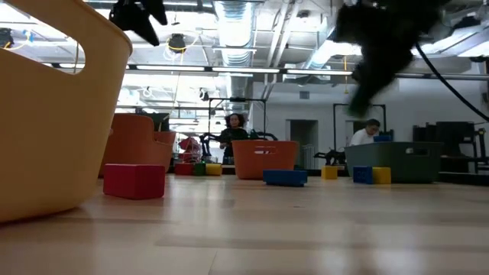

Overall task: Sort blocks
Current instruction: Put the green game piece into the left orange bin

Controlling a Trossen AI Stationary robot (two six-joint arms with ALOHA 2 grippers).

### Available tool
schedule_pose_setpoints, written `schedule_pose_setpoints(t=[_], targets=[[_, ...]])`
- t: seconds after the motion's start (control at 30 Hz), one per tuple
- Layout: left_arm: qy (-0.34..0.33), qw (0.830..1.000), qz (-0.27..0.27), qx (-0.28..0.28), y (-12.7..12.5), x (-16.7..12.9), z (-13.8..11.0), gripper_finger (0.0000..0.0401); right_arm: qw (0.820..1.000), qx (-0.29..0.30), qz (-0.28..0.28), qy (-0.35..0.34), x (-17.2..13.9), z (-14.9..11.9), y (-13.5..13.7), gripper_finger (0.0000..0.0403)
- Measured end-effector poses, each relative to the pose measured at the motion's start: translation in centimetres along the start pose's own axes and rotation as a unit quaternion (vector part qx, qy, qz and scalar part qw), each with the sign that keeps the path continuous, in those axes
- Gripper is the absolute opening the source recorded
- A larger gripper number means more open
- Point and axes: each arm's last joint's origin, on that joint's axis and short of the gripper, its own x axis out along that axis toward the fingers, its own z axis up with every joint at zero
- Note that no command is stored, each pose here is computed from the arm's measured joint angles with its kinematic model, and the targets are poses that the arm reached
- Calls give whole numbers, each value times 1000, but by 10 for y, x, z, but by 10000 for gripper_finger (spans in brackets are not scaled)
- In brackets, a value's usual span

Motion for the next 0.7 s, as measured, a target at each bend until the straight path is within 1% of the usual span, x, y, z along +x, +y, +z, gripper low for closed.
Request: schedule_pose_setpoints(t=[0.07,0.1,0.13,0.2,0.27,0.3,0.37,0.43,0.5,0.57,0.6,0.67,0.7], targets=[[-33,999,-21,26,-7,-1,4,226,996,35,36,-74,-10,17,-7,99],[-50,997,-35,45,-11,-2,6,226,990,56,52,-117,-15,27,-10,99],[-67,995,-48,63,-15,-2,8,226,982,78,64,-159,-20,35,-13,99],[-106,988,-67,93,-24,2,13,226,960,114,88,-239,-29,52,-19,99],[-145,981,-63,116,-29,6,16,226,937,149,107,-298,-35,65,-25,99],[-164,977,-50,126,-31,10,17,226,927,170,114,-314,-36,69,-28,99],[-204,967,-22,148,-37,14,21,226,911,223,127,-324,-33,74,-34,99],[-220,956,15,193,-41,19,21,226,895,278,140,-320,-28,77,-38,99],[-232,941,49,241,-45,26,24,226,876,320,160,-324,-25,80,-39,99],[-221,924,83,299,-47,36,23,226,857,344,185,-337,-24,84,-37,99],[-222,918,93,316,-48,41,24,226,849,351,194,-344,-24,86,-37,99],[-227,910,111,329,-50,47,26,227,837,360,210,-355,-23,89,-36,99],[-232,908,120,327,-52,50,27,227,834,364,214,-356,-23,90,-36,99]])
